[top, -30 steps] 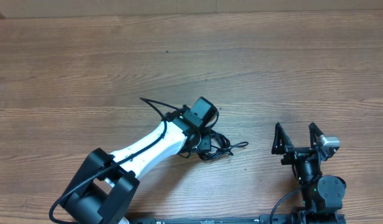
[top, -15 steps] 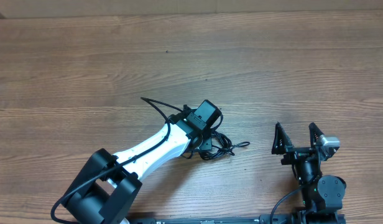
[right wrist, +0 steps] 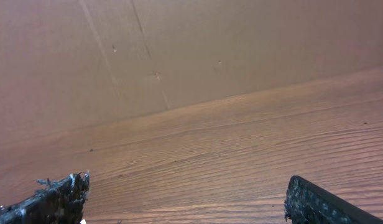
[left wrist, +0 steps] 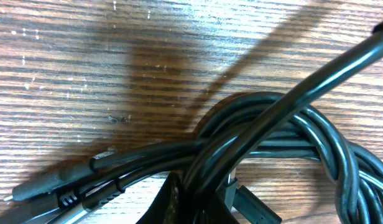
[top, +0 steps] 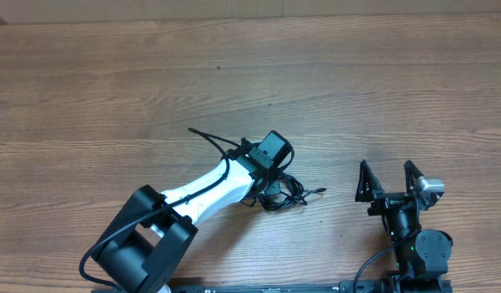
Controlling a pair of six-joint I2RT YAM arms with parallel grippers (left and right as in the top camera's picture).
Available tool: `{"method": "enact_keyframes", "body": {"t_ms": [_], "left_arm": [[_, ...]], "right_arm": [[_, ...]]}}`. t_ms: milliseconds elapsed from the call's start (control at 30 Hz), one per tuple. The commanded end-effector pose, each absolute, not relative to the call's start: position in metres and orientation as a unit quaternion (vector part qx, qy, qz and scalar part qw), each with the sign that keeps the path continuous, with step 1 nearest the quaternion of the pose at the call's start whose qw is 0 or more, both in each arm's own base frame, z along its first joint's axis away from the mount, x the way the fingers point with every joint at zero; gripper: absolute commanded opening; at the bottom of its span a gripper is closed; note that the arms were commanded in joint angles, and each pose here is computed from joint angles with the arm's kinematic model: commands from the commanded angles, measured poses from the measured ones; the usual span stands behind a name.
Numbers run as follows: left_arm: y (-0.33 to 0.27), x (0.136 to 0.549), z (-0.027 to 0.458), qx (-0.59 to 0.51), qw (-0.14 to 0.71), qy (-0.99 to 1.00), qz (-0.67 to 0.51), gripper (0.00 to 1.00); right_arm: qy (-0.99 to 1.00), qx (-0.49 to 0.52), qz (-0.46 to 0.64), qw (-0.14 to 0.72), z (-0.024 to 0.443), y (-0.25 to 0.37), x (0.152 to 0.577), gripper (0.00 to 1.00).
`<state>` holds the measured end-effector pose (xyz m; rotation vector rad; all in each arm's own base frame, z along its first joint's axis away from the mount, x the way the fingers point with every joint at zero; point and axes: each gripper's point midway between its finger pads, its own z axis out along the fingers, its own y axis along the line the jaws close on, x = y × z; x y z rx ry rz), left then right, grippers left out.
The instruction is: Untangle cables
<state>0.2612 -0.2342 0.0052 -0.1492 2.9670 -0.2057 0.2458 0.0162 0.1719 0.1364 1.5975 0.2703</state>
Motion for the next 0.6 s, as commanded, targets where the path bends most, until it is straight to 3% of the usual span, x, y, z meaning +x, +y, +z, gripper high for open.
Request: {"method": "enact_keyframes", "body": {"t_ms": [0,167,400,567], "left_arm": [[-0.234,0.261,0.0,-0.051,0.079,0.994,-0.058,0.04],[-0.227,0.265,0.035,-0.055,0.077,0.995,-0.034,0.04],[-0.22,0.296,0.145,-0.1,0.138,0.983,-0.064,0.04],[-0.207,0.299,0.19,-0.139,0.125,0.978,-0.09,0.04]], "right_arm": [[0.712,0.062,0.125,0.689,0.17,0.017,0.246,1.0],[0.711,0.062,0.125,0.689,0.171,0.017,0.246,1.0],[0.697,0.094,0.202,0.681,0.178,0.027,0.244,1.0],[0.7,0.078,0.224,0.674,0.193,0.036,0.239,1.0]]}}
